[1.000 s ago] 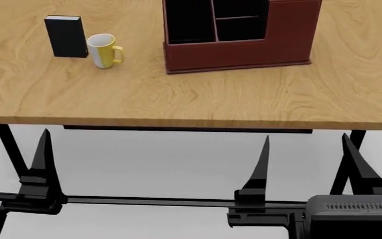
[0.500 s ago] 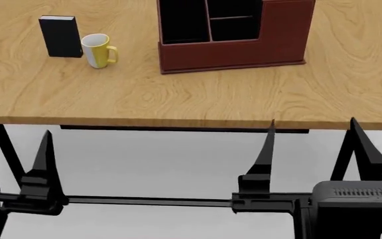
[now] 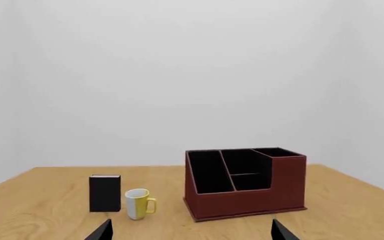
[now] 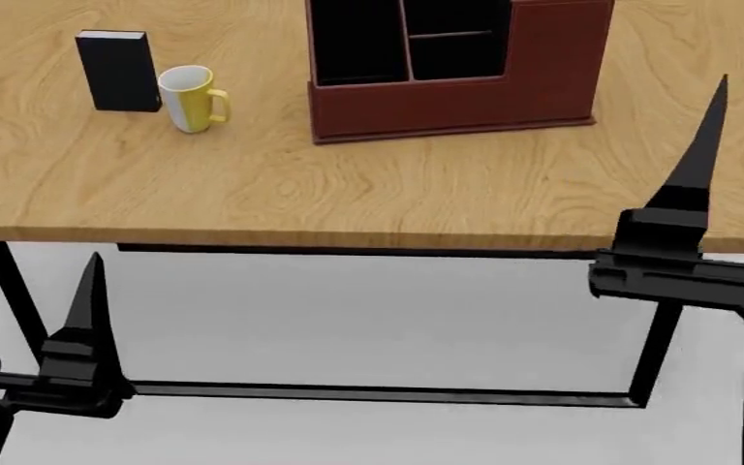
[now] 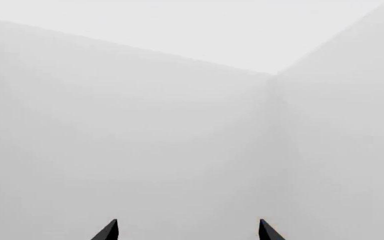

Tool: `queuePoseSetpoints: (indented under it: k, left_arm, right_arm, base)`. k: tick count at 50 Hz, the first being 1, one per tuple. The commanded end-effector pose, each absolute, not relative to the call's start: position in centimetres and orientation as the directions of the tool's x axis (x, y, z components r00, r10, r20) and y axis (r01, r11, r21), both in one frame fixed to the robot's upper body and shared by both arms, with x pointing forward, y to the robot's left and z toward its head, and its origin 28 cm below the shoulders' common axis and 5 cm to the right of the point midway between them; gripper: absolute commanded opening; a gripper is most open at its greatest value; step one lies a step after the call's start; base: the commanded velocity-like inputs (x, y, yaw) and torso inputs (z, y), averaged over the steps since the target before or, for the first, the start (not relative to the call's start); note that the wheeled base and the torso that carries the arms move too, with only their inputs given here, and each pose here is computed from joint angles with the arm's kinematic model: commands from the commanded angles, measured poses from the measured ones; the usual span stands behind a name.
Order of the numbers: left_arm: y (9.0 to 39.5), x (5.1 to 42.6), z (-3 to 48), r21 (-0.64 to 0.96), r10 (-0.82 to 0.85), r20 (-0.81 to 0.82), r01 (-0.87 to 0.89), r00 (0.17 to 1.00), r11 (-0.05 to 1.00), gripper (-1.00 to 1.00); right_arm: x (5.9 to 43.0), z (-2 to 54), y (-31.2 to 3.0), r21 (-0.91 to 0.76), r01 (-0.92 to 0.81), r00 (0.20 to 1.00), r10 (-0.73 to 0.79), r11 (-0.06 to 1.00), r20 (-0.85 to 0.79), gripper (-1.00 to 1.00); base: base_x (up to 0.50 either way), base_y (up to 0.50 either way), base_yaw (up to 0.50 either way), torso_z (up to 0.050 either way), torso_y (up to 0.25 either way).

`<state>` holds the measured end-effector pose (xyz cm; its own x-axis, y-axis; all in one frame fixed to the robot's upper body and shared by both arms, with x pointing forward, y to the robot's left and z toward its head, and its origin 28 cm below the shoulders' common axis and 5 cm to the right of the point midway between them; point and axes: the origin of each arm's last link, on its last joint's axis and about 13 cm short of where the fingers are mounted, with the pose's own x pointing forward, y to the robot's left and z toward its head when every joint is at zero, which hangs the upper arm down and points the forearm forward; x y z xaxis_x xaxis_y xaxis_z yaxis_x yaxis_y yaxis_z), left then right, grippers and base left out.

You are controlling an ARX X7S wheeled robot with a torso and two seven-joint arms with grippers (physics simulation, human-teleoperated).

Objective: Pick up the book and place it in the back compartment of the caddy.

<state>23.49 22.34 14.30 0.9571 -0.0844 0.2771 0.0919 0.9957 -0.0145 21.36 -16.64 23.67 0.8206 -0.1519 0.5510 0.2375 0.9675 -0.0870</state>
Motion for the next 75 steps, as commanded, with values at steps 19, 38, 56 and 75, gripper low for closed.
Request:
queuePoseSetpoints:
  k: [19,38,56,75]
  left_arm:
    - [22.5,23.9,15.4,-0.011,-0.078,0.298,0.085,0.951,0.996,1.0]
    - [22.6,23.7,15.6,-0.018,-0.075,0.305,0.085,0.949,0.996,1.0]
    - [22.7,23.7,15.7,-0.023,-0.07,0.307,0.081,0.949,0.996,1.0]
    - [22.7,23.7,15.8,-0.02,-0.072,0.308,0.082,0.949,0.996,1.0]
  right_arm:
    - [14.5,29.5,-20.0,-0.022,0.417,0.642,-0.278,0.909,0.714,1.0]
    - [12.0,30.5,-20.3,0.007,0.444,0.586,-0.297,0.896,0.754,1.0]
    - [12.5,30.0,-20.1,-0.007,0.441,0.602,-0.29,0.898,0.744,1.0]
    - [12.5,30.1,-19.9,-0.006,0.434,0.603,-0.286,0.901,0.745,1.0]
  base:
    - [0.0,0.0,0.0,0.0,0.0]
    - [0.0,0.0,0.0,0.0,0.0]
    - [0.3,0.0,0.0,0.0,0.0]
    - [0.47,0.0,0.0,0.0,0.001]
